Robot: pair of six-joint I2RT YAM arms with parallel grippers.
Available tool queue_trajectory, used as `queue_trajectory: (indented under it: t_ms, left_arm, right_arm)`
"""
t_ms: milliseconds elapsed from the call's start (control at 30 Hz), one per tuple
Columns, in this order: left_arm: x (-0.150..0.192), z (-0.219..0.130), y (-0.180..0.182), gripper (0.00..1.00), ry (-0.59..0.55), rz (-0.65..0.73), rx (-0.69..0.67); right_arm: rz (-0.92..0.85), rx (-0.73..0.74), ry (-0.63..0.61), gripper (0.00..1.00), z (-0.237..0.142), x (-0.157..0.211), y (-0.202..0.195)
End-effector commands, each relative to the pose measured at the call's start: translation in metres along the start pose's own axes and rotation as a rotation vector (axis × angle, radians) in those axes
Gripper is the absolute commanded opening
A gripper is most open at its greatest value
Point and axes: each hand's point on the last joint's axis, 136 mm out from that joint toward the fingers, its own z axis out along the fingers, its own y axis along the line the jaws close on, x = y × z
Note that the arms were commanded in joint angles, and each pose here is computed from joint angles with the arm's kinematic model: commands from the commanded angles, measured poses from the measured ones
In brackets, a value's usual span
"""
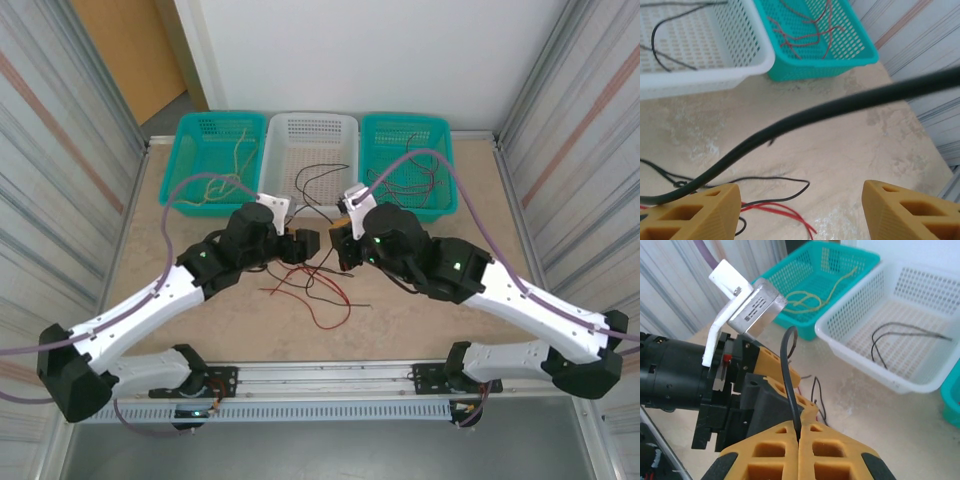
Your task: Untangle the cables
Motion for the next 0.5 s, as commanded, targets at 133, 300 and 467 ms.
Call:
queue_trajectory:
  t_ms: [133, 300, 467]
  left_arm:
    - [-0.047, -0.057, -0.046, 0.67, -0.144, 0.081, 0.179]
    - [-0.033, -0.074, -0.072, 0.69, -0.170, 0.203, 0.287]
    - [-0.017, -0.079, -0.080, 0.75, -0.217, 0.204, 0.394]
  right_arm:
    - [-0.007, -0.017, -0.217, 0.00, -0.060, -0.060, -0.008]
    - [0.055, 0.048, -0.275, 0.00, -0.064, -0.070, -0.023]
    - [0.108, 0.021, -0.306, 0.00, -0.065, -0.083, -0.019]
